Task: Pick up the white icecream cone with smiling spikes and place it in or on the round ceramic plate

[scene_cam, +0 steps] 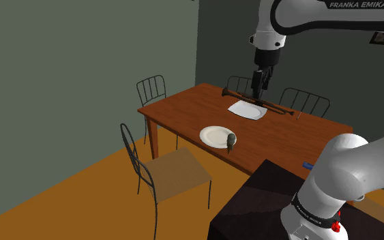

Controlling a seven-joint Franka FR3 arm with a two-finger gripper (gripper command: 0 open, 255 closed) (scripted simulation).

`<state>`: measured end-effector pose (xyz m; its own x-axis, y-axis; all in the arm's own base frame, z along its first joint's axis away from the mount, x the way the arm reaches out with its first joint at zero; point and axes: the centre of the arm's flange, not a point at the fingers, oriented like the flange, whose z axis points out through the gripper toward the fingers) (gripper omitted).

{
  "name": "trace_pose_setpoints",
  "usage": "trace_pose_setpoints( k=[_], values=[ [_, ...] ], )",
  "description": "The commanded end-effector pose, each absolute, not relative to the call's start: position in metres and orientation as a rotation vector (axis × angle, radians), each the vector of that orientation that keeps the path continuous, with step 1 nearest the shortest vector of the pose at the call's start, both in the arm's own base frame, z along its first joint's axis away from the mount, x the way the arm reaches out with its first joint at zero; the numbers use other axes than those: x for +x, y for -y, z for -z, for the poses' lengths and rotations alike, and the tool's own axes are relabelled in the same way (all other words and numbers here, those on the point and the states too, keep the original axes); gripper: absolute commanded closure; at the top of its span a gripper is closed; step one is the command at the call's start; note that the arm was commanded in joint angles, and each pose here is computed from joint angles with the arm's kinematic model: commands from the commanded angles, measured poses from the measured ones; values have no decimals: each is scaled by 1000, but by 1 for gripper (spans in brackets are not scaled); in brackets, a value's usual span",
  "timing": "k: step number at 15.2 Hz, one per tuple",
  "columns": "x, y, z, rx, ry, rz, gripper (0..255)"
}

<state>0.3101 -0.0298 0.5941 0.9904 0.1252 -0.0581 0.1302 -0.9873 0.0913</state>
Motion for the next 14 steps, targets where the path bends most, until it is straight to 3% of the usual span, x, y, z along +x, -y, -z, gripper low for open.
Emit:
trace_pose_setpoints(
  k=[1, 14],
  values=[
    [310, 30, -594, 3039, -195, 80, 0],
    [431, 54, -447, 2983, 3, 367, 0]
  ],
)
